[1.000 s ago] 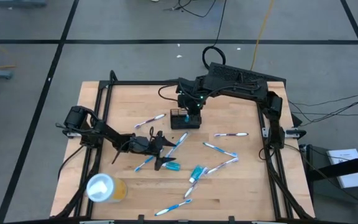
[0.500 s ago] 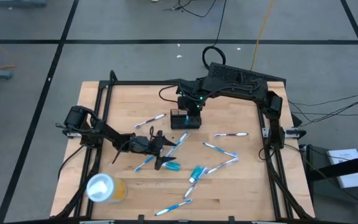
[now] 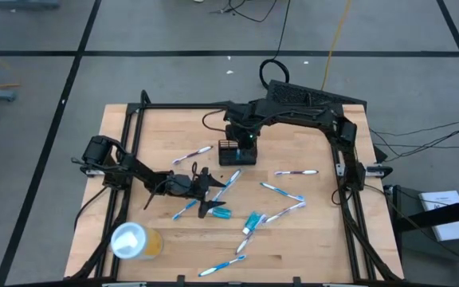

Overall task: Pick & Place toothbrushing station
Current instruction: Put the blue mouthwash bottle into the black organizer

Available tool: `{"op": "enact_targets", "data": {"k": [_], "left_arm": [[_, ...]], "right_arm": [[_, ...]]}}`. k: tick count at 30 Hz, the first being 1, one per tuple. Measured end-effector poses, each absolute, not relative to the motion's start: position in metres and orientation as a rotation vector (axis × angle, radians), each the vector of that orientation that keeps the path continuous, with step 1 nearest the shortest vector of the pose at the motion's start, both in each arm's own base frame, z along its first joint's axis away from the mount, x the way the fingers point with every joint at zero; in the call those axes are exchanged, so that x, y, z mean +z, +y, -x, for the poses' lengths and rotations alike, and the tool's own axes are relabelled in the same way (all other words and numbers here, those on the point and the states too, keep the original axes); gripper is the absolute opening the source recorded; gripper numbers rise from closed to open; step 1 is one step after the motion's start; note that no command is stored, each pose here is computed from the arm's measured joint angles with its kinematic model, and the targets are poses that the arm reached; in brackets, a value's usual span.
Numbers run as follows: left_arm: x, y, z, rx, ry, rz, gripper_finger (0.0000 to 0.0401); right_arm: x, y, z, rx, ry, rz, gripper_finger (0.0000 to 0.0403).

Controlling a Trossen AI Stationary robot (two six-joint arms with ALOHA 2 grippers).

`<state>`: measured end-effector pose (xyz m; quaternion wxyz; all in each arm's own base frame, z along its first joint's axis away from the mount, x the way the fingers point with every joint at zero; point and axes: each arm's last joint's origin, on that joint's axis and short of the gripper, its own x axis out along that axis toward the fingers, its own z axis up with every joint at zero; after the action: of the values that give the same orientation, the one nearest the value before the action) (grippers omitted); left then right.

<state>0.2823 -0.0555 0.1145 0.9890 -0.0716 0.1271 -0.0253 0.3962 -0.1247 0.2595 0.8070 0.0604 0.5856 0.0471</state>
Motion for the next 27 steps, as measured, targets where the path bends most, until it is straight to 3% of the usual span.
{"op": "enact_targets", "data": {"k": [27], "left_arm": [[0.1146,-0.0555,-0.2823,-0.051,0.254,0.144,0.0326]], "right_arm": [[0.2512,-0.1300,-0.3952,0.112,1.300,-0.137,0.0081]]}}
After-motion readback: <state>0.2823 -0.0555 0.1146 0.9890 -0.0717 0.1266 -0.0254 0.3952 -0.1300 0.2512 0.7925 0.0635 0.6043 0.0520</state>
